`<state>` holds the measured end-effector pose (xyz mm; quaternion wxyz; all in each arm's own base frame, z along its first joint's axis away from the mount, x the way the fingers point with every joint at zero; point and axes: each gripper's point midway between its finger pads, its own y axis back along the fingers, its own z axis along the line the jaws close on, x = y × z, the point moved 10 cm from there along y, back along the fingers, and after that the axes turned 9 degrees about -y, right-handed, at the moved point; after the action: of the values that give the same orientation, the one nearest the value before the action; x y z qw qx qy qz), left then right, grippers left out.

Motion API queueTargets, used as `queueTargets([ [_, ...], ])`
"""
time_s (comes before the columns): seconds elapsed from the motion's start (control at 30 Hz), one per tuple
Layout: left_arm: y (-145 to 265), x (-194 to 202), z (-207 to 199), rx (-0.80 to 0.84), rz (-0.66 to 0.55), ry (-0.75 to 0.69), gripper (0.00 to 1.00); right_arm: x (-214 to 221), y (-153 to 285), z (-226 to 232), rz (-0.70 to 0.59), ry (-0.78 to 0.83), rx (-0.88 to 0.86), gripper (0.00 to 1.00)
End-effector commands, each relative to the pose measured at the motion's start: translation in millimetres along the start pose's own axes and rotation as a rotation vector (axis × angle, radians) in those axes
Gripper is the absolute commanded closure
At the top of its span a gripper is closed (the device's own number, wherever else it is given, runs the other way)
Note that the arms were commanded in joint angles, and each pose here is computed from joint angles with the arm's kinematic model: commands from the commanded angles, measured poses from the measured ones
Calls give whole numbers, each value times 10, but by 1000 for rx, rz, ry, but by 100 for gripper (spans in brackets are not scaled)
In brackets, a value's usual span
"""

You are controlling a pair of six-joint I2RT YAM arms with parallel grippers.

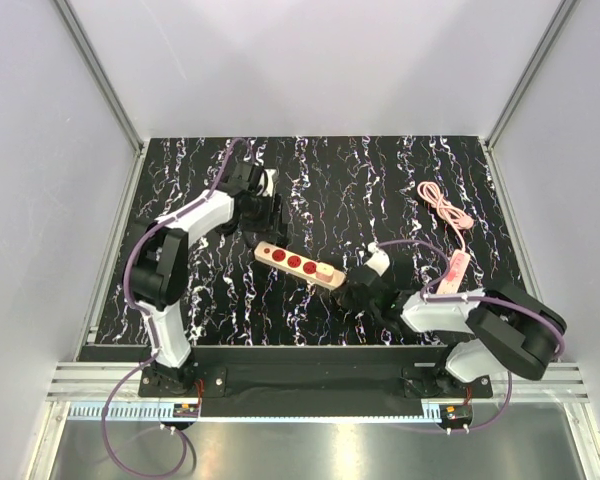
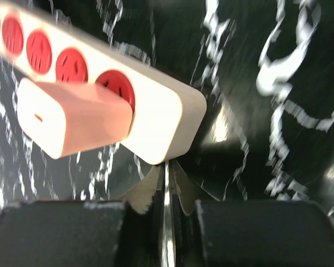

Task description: Insert the plug

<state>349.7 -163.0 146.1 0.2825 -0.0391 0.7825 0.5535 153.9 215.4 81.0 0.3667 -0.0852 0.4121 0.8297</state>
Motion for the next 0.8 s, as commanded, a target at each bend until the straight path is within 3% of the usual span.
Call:
queueTargets([
  [0.0,98,359,-36,-53,119,25,100,-269,-149,238,-102,10,-58,87],
  [0.17,185,630,-212,1,116,52,100,-712,-541,414,-130,10,-86,86],
  [0.3,270,830,-366,26,122,55,100,-964,-938,545,-62,1,-133,87],
  [0.47,438,818,-521,77,60,47,100,-1260,-1397,693,-32,16,-182,87],
  [0.57,516,732,-486,34,39,-31,100,-1443,-1550,734,18,25,-225,87],
  [0.77,976,356,-462,-19,-25,-419,100,-1652,-1377,828,65,130,-277,85],
])
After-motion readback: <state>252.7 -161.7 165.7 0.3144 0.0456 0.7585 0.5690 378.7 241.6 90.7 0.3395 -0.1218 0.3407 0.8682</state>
